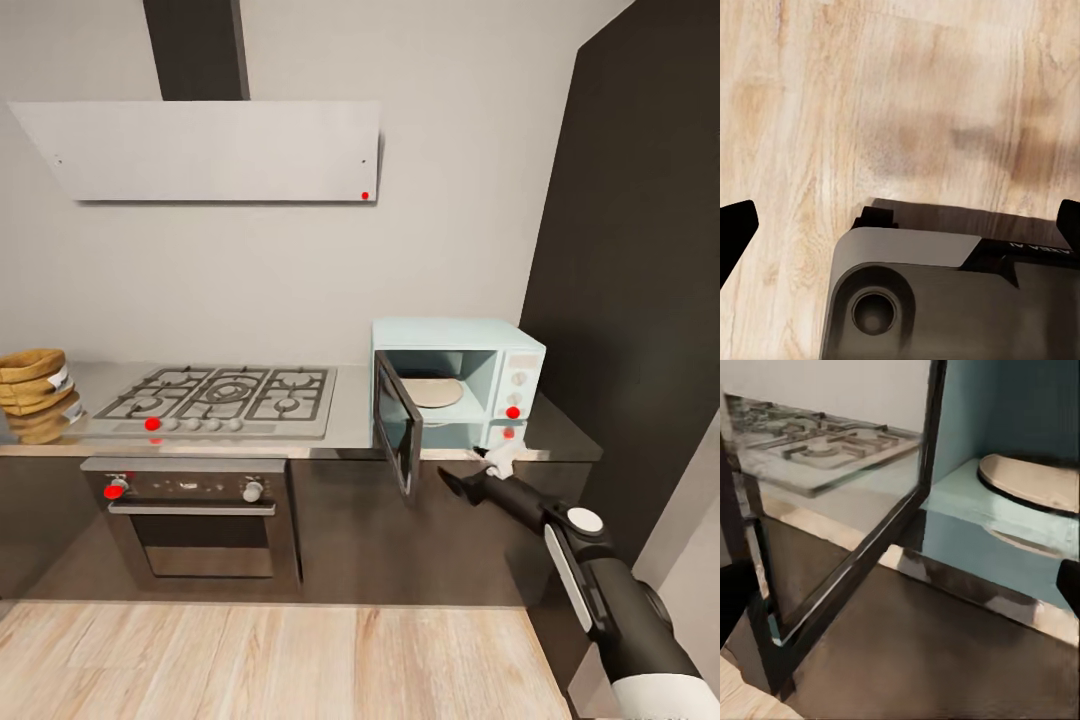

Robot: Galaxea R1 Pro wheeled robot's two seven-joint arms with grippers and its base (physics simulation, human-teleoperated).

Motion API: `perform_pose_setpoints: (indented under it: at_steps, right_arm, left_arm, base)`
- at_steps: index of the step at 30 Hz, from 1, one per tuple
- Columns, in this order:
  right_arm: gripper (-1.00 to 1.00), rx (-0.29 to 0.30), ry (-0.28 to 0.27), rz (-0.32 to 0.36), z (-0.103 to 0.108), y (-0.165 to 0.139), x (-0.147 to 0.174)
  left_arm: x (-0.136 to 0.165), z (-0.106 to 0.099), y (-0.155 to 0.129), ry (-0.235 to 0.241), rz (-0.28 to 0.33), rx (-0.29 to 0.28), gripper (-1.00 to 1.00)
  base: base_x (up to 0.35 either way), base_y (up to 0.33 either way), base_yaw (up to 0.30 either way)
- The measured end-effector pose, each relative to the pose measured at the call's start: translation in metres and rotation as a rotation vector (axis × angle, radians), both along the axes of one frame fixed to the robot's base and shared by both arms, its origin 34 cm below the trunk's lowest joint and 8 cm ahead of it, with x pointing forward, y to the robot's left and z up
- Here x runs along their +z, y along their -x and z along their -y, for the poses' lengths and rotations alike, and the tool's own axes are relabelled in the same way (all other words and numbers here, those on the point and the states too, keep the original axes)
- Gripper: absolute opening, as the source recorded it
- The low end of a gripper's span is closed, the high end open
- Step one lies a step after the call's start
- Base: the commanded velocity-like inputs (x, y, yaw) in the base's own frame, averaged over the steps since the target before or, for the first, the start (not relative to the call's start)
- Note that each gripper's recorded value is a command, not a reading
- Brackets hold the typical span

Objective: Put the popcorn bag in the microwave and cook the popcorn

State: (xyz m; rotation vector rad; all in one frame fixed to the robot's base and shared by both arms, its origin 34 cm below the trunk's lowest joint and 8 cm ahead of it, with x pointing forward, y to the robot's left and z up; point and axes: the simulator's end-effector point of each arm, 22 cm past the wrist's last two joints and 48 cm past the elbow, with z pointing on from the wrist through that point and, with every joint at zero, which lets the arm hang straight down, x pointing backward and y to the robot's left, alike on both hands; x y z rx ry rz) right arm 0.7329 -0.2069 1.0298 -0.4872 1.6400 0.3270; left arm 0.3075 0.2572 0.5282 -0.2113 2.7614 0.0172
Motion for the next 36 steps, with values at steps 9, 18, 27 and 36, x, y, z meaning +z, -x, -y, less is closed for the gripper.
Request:
perform_pose_setpoints:
  at_steps: [9,18,27,36]
  right_arm:
    - [1.0,-0.156,-0.005,0.003,0.033,-0.015,-0.003]
    - [1.0,-0.173,-0.019,-0.037,0.031,-0.03,-0.015]
    - [1.0,-0.15,-0.005,-0.109,0.014,-0.026,-0.024]
    - [1.0,-0.12,-0.012,-0.042,0.004,-0.019,0.004]
  left_arm:
    - [0.0,0.0,0.0,0.0,0.0,0.0,1.0]
    - [0.0,0.0,0.0,0.0,0.001,0.0,1.0]
    - [0.0,0.0,0.0,0.0,0.0,0.0,1.0]
    - [0.0,0.0,0.0,0.0,-0.001,0.0,1.0]
  base:
    - [0.0,0.0,0.0]
    - [0.12,0.097,0.0]
    - [0.03,0.025,0.0]
    - [0.0,0.0,0.041]
